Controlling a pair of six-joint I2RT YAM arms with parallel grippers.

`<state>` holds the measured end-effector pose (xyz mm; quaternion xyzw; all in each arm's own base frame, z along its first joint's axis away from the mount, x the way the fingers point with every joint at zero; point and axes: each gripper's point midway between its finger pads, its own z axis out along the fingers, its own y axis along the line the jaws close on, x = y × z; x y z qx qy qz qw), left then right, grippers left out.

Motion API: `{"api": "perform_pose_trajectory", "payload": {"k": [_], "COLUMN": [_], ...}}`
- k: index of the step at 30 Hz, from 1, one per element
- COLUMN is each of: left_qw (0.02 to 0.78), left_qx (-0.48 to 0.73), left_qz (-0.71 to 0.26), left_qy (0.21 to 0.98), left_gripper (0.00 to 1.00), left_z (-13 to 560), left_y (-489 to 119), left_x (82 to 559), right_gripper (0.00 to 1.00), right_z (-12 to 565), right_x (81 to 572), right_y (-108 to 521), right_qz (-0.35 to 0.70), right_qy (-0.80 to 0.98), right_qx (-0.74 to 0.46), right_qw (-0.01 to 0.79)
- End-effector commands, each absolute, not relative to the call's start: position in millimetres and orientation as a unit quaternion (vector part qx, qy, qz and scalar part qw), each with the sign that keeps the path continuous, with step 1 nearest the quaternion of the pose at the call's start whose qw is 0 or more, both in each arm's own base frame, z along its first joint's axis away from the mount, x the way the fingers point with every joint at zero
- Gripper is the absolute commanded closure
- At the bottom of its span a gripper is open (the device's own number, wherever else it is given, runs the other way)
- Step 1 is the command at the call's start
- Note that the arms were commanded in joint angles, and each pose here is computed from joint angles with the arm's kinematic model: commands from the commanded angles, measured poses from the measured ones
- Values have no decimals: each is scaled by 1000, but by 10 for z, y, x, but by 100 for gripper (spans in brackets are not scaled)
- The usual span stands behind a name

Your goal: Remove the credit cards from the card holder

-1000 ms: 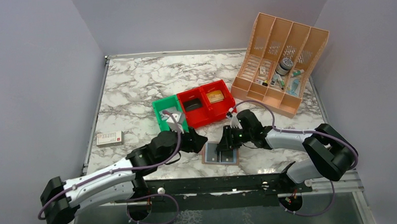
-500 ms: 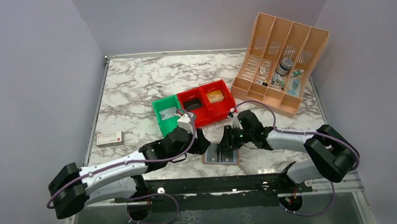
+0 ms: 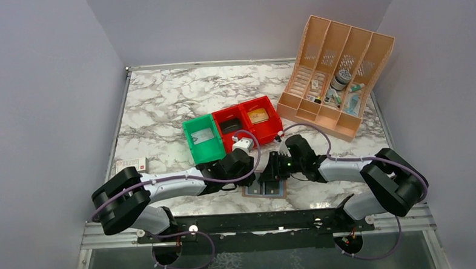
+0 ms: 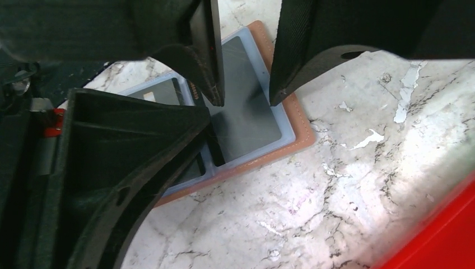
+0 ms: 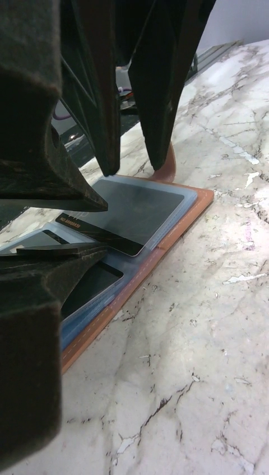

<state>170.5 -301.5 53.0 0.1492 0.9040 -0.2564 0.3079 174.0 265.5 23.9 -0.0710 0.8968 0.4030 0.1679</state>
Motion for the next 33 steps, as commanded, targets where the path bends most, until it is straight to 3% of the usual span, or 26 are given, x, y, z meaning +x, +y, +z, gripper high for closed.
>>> {"api": "perform_pose_trajectory", "payload": {"k": [1, 11, 22, 33], "left_qw": [297, 266, 271, 273], "left_qx": [162, 181, 178, 173], "left_qz": [-242, -206, -204, -186], "left_qy": [909, 924, 924, 928], "left_gripper": [65, 79, 95, 100], "left_z": [463, 239, 224, 175], "left_y": [-3055, -3029, -3010, -2951], "left_x": [1719, 1692, 1703, 1733], "right_gripper": [72, 71, 92, 99], "right_z": [29, -78, 158, 284], "right_x": [1774, 1742, 1806, 1814], "right_y": [2490, 2480, 2696, 2673], "right_qz": [358, 332, 397, 414], "right_qy": [916, 928, 899, 888], "right_qx": [-36, -81, -74, -48], "right_qw": [180, 153, 170, 196]}}
